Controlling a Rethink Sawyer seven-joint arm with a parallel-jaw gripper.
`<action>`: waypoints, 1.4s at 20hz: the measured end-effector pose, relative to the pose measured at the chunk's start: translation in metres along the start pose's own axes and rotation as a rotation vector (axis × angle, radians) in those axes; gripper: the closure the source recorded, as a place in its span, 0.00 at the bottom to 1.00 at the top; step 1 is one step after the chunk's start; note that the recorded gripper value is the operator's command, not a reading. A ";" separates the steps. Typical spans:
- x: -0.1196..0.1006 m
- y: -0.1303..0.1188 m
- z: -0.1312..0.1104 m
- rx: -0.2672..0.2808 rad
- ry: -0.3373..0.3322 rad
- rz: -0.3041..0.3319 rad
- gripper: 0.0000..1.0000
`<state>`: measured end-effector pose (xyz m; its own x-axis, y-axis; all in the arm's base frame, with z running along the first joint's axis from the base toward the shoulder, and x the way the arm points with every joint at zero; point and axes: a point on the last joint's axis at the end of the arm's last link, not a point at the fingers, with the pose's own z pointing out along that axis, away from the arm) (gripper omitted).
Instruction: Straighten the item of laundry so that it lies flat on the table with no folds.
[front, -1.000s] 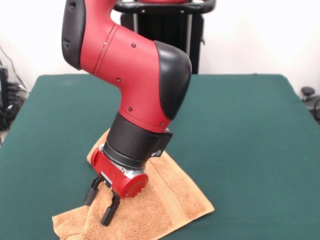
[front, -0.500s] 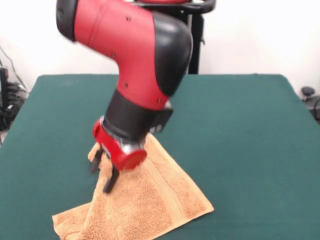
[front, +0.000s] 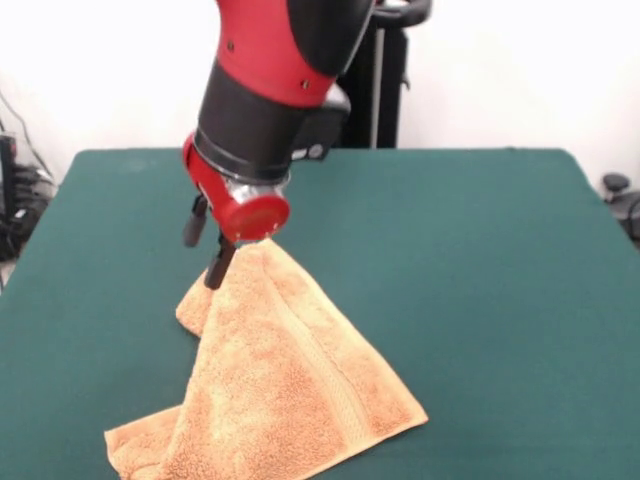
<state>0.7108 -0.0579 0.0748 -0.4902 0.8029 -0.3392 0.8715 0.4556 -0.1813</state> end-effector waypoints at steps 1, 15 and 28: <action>-0.002 0.001 -0.004 -0.005 -0.003 0.002 0.00; 0.032 0.033 -0.013 -0.032 -0.024 -0.067 0.00; 0.101 0.055 0.078 -0.094 -0.102 -0.191 0.00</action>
<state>0.7105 0.0182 -0.0417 -0.6382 0.6580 -0.3997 0.7563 0.6328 -0.1660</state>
